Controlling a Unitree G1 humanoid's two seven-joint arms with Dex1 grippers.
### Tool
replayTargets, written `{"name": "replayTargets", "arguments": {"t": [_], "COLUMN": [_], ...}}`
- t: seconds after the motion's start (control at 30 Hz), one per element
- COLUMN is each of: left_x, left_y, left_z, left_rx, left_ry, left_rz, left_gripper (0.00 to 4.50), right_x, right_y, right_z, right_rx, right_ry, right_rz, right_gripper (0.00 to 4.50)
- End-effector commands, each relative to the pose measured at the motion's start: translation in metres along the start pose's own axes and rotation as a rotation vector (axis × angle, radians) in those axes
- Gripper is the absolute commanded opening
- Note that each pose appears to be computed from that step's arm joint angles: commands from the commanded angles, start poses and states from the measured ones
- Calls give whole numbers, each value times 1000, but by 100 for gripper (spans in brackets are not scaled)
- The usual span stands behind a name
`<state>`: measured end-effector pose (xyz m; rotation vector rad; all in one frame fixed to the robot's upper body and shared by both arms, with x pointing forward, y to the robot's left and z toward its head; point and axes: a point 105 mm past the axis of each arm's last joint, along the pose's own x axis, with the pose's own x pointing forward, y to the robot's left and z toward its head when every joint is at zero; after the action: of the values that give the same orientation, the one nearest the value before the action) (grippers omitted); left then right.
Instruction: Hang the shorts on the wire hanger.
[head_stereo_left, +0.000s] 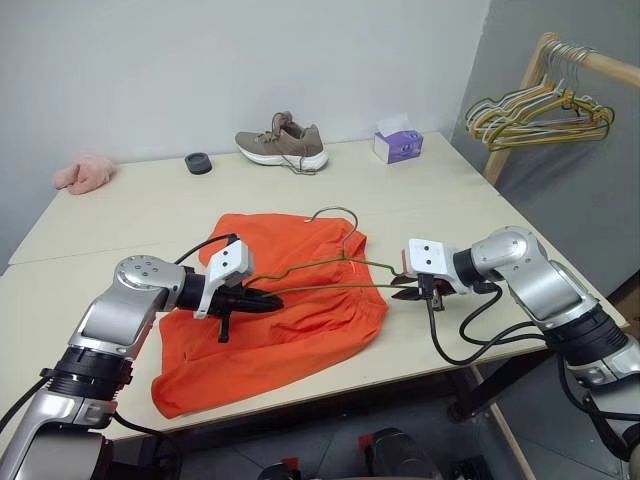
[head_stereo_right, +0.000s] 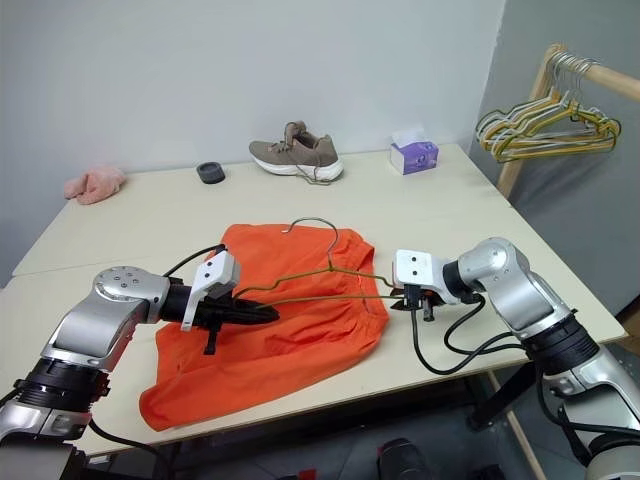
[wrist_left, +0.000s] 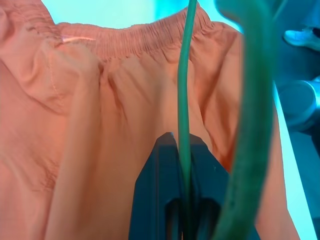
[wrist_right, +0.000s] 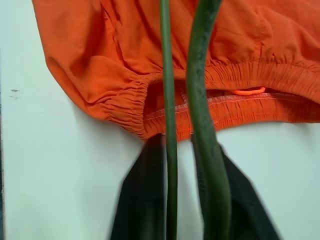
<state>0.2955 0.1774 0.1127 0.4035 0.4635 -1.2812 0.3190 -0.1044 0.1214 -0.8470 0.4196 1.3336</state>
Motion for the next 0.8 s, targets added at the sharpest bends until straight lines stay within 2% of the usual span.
{"name": "replayTargets", "arguments": {"t": [0.03,0.17,0.3,0.5,0.8], "left_x": [-3,-2,-4,-9,-51], "left_y": [0,1,6,19,40], "left_z": [10,10,10,16,7], "left_rx": [55,29,15,-12,-132], "left_ry": [-1,-10,-28,-131,-265], "left_rz": [12,13,37,151,427], "left_gripper": [0,0,96,280,280], "right_x": [-3,-2,-3,-9,-33], "right_y": [-4,-3,-2,1,8], "right_z": [12,13,11,5,-25], "right_rx": [-12,26,49,91,280], "right_ry": [-15,-25,-27,-25,-20], "right_rz": [-16,-18,-23,-37,-132], "right_gripper": [6,6,0,0,0]}}
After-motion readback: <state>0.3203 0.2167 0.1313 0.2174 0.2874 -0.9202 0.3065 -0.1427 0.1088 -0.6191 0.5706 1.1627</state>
